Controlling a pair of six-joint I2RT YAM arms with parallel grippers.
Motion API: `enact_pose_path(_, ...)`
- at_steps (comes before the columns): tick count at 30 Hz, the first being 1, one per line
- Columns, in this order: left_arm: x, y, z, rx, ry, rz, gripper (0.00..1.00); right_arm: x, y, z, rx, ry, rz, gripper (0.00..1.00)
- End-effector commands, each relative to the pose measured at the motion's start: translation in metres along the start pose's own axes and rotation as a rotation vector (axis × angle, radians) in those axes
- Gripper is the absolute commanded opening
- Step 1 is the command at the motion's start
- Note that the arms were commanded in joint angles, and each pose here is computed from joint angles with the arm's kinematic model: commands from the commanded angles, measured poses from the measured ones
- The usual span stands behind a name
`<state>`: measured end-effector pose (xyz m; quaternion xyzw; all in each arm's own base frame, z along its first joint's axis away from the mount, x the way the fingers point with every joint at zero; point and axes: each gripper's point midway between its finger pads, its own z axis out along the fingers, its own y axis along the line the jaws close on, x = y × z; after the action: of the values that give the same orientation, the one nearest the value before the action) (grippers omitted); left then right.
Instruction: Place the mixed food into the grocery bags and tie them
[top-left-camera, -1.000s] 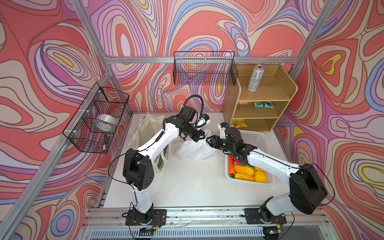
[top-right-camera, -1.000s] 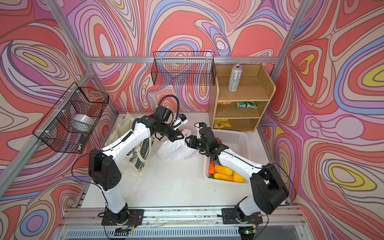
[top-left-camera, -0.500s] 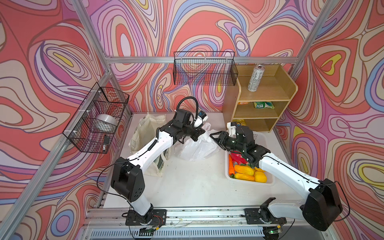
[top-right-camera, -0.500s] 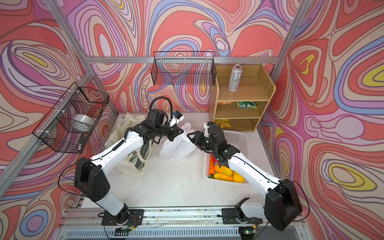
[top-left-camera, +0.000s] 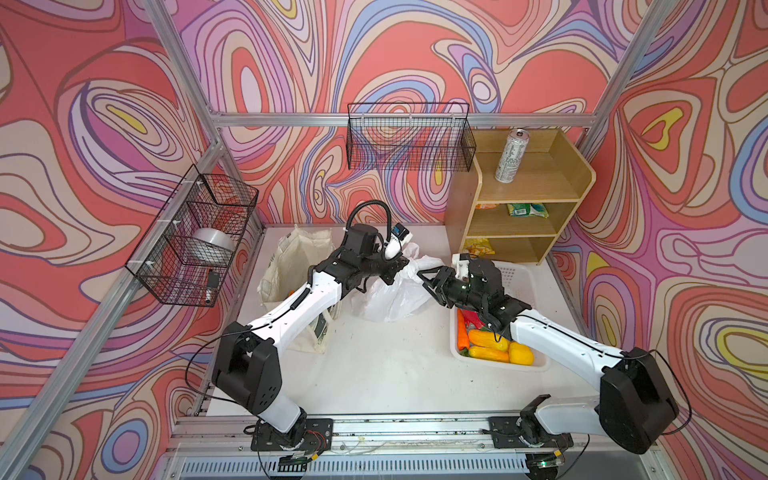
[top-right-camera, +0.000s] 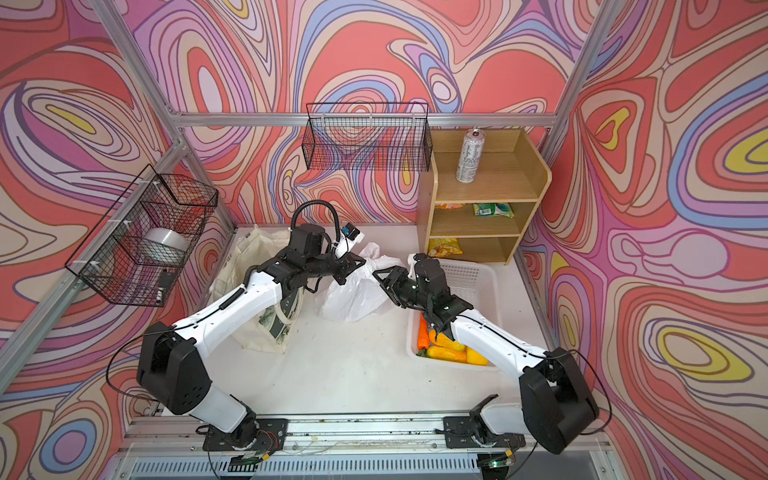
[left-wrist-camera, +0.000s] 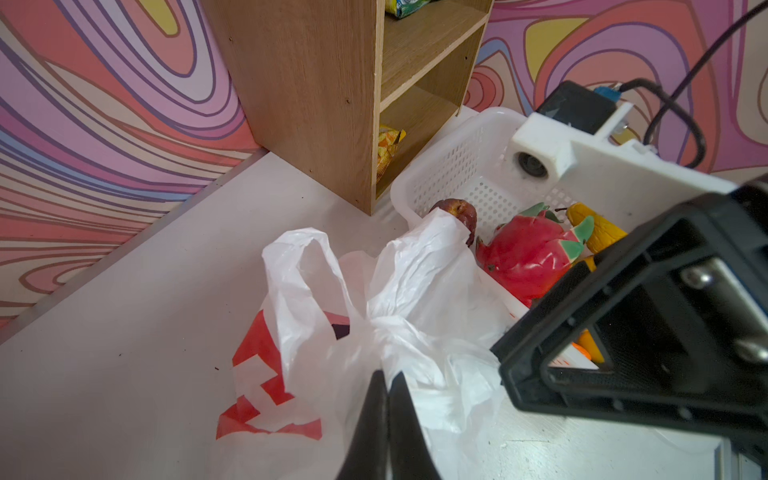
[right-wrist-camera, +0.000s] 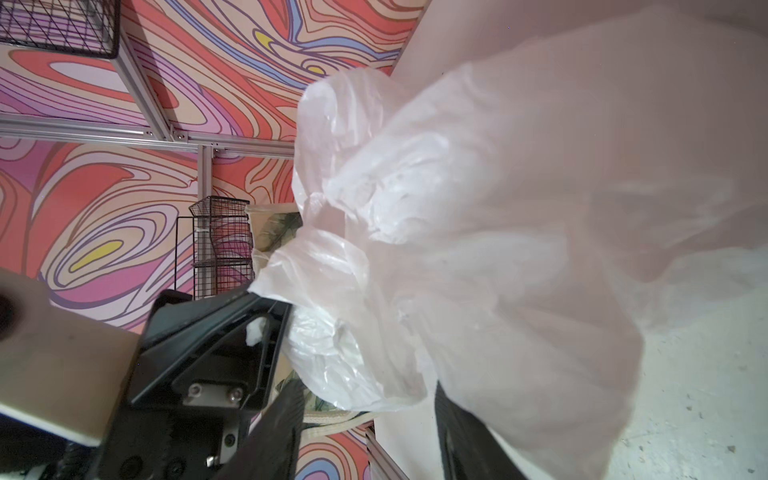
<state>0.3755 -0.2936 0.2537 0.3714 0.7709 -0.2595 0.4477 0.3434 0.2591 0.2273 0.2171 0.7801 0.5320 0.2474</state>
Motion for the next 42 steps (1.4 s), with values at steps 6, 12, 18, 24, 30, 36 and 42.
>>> enact_pose_path(6, -0.03, 0.001, -0.012, -0.031, -0.113, 0.038, 0.0, -0.006, 0.007, 0.012, -0.034, -0.012, 0.005, 0.33)
enact_pose_path(12, -0.03, 0.003, -0.013, -0.047, -0.129, 0.035, 0.0, -0.006, 0.01, 0.013, -0.041, -0.008, -0.014, 0.0)
enact_pose_path(18, -0.035, 0.012, -0.014, -0.1, -0.159, 0.023, 0.0, 0.003, 0.008, 0.002, -0.034, -0.015, -0.011, 0.0)
enact_pose_path(24, -0.045, 0.008, -0.018, -0.083, -0.214, 0.025, 0.0, 0.003, -0.027, 0.018, 0.029, -0.046, 0.057, 0.0)
enact_pose_path(30, -0.045, 0.008, -0.024, -0.104, -0.25, 0.042, 0.0, 0.005, -0.032, 0.038, 0.025, -0.007, 0.059, 0.0)
enact_pose_path(36, -0.042, 0.018, -0.028, -0.181, -0.267, 0.077, 0.0, 0.01, -0.016, 0.007, 0.024, -0.007, 0.051, 0.41)
enact_pose_path(42, -0.039, 0.02, -0.026, -0.208, -0.255, 0.108, 0.0, -0.003, 0.025, -0.011, -0.022, -0.062, 0.026, 0.6)
